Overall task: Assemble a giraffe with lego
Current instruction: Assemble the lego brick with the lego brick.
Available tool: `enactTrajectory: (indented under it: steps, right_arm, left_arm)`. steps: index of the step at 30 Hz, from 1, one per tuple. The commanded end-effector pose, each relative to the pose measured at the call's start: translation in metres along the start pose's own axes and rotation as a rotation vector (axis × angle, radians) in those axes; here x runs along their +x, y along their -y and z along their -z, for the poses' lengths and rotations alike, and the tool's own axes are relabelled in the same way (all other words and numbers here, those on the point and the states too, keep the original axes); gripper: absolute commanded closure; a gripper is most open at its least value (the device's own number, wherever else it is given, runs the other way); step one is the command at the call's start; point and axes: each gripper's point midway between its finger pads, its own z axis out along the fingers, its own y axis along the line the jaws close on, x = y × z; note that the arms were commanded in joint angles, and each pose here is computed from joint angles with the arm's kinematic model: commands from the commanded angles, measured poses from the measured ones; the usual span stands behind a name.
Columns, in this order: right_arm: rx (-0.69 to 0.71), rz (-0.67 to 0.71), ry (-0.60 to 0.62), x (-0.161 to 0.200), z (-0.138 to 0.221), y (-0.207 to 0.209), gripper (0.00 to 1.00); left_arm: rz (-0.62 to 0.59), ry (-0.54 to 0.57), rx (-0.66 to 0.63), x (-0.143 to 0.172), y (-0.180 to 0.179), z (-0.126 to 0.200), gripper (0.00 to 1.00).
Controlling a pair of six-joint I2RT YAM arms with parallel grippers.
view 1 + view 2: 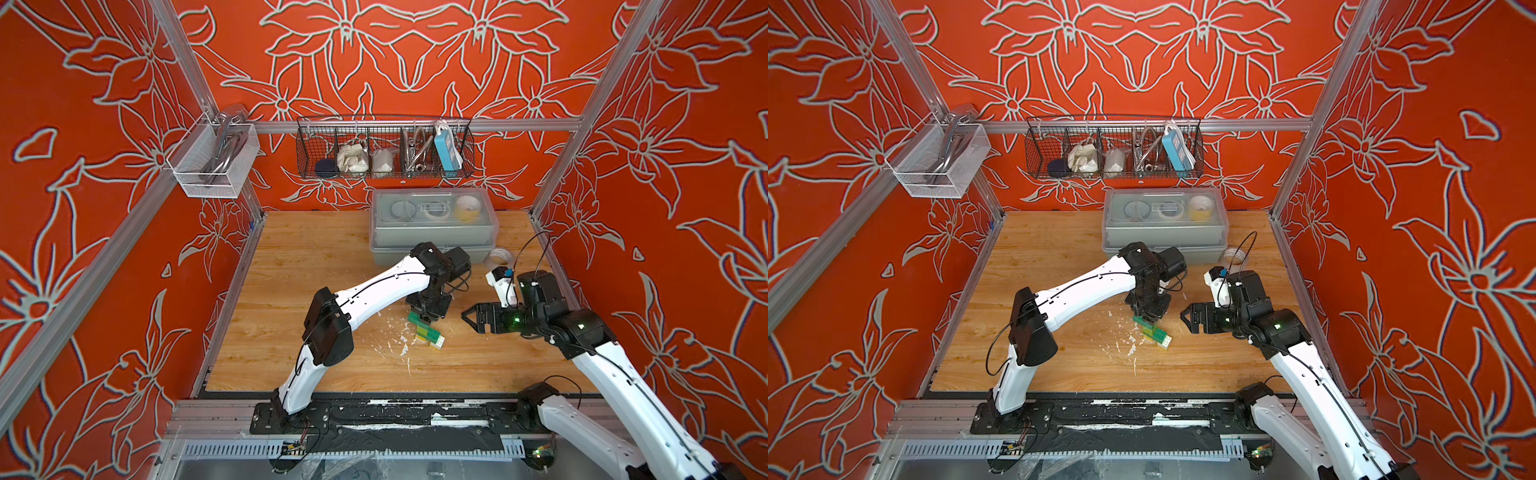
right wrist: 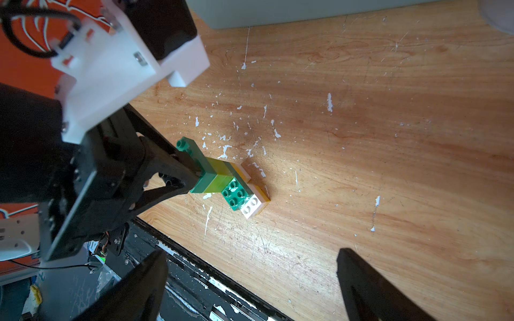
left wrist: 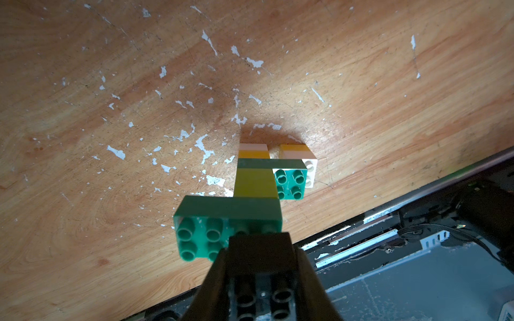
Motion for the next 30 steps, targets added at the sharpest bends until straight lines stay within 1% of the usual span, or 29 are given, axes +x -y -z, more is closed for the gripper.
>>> enactTrajectory:
  steps: [1,17,30]
  right_arm:
    - [-0.004,0.001,-0.011,0.005,-0.001,0.001,0.0]
    - [-0.006,0.0,-0.007,0.003,-0.001,0.002,0.0]
    - [-0.008,-0.001,0.0,0.004,0.0,0.002,0.0]
  left_arm:
    - [-0.001,-0.02,-0.021,-0.001,-0.005,-0.006,0.74]
    - [-0.002,-0.049,-0.022,-0.001,-0.009,-0.02,0.74]
    - [0.001,-0.106,-0.059,0.006,-0.015,-0.041,0.75]
